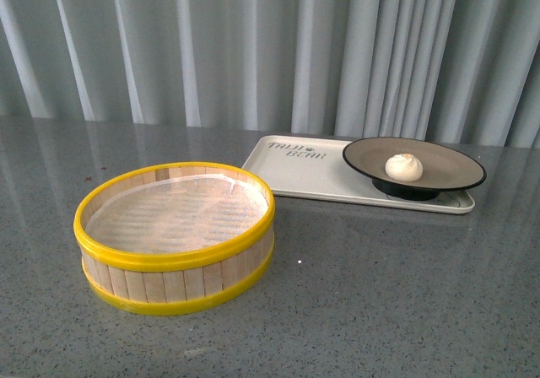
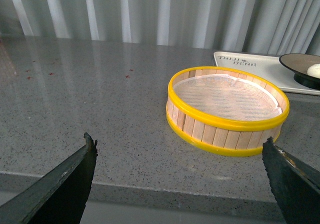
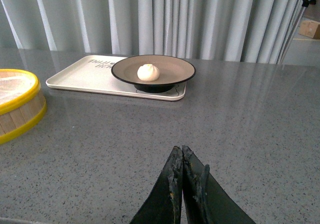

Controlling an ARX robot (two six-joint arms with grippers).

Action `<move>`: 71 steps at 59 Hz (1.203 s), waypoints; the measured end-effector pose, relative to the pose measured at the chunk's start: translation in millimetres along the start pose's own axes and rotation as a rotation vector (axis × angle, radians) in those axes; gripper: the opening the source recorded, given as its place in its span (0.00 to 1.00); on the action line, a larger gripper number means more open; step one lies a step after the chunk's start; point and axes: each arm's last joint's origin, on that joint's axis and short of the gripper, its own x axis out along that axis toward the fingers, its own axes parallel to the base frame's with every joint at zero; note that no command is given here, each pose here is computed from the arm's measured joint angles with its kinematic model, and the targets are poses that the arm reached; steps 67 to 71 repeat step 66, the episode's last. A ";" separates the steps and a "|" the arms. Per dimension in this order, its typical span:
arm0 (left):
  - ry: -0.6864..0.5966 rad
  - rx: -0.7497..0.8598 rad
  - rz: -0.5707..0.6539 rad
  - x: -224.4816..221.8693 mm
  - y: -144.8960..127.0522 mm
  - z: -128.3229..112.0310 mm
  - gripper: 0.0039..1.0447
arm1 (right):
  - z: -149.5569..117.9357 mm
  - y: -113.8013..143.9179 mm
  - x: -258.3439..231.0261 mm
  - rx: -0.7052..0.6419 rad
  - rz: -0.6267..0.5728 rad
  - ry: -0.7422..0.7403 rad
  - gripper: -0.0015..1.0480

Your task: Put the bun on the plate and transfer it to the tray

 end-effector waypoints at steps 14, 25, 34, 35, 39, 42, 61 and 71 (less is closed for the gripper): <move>0.000 0.000 0.000 0.0 0.0 0.0 0.94 | 0.0 0.0 0.0 0.000 0.000 0.000 0.42; 0.000 0.000 0.000 0.0 0.0 0.0 0.94 | 0.0 0.0 0.0 0.000 0.000 0.000 0.75; 0.000 0.000 0.000 0.0 0.0 0.0 0.94 | 0.0 0.0 0.0 0.001 0.000 0.000 0.93; 0.000 0.000 0.000 0.0 0.0 0.0 0.94 | 0.0 0.0 0.0 0.001 0.000 0.000 0.92; 0.000 0.000 0.000 0.0 0.0 0.0 0.94 | 0.2 0.0 0.0 0.001 0.000 -0.001 0.92; 0.000 0.000 0.000 0.0 0.0 0.0 0.94 | 0.0 0.0 0.0 0.001 0.000 0.000 0.92; 0.000 0.000 0.000 0.0 0.0 0.0 0.94 | 0.0 0.0 0.0 0.001 0.000 0.000 0.92; 0.000 0.000 0.000 0.0 0.0 0.0 0.94 | 0.0 0.0 0.0 0.001 0.000 0.000 0.92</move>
